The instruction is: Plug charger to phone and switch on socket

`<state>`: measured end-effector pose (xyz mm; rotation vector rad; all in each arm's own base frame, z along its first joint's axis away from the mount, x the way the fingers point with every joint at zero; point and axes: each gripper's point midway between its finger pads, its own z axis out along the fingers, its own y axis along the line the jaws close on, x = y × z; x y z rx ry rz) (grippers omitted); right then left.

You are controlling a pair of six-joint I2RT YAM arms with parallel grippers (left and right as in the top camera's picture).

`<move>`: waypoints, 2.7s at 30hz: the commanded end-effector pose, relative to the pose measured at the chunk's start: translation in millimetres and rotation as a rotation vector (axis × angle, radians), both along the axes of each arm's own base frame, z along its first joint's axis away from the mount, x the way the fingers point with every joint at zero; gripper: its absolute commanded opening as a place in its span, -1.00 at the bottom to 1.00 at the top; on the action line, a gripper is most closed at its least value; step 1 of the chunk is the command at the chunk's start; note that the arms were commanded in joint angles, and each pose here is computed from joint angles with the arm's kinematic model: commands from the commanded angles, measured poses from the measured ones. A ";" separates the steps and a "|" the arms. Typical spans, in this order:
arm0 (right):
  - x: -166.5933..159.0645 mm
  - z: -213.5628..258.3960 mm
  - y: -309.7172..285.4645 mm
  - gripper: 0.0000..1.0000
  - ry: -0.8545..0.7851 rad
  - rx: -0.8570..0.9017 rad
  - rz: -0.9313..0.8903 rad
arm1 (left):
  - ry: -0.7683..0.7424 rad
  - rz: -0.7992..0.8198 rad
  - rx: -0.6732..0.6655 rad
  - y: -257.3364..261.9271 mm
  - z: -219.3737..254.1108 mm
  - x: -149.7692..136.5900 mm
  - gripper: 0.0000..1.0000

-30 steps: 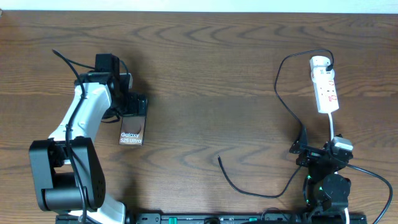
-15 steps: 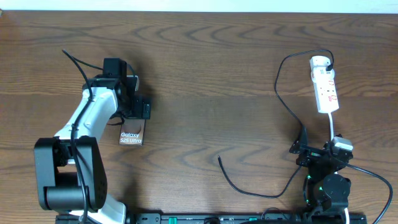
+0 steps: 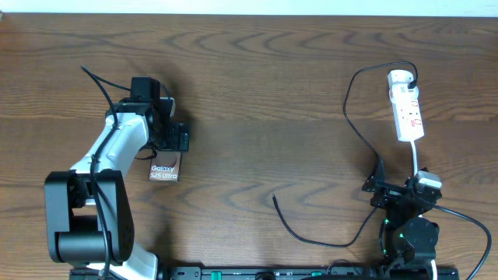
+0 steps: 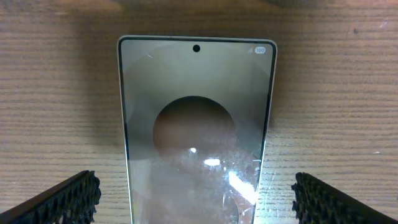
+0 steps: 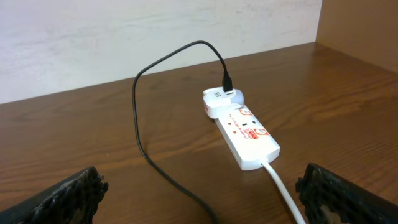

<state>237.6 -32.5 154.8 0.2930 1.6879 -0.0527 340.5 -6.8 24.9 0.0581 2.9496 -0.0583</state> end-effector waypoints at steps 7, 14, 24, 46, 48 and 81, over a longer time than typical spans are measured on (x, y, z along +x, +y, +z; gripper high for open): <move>0.0 -1.6 0.4 0.99 0.005 -0.012 0.002 | 0.007 -0.008 -0.005 -0.9 -8.0 -5.2 0.95; 0.0 -1.6 0.4 0.99 0.005 -0.012 0.002 | 0.009 -0.010 -0.012 -2.2 -10.3 -6.2 0.96; 0.0 -1.6 0.4 0.98 0.006 -0.012 0.002 | 0.013 -0.010 -0.013 -2.3 -20.9 -7.4 0.96; 0.1 -1.7 0.4 0.99 0.006 -0.012 0.002 | 0.027 -0.010 -0.012 -2.3 -33.2 -11.0 0.96; 0.1 -1.7 0.4 0.99 0.006 -0.012 0.002 | 0.028 -0.010 -0.012 -2.3 -33.5 -11.4 0.96; 0.1 -1.6 0.4 0.99 0.006 -0.012 0.002 | 0.046 -0.027 0.000 -0.8 -42.8 -21.4 0.96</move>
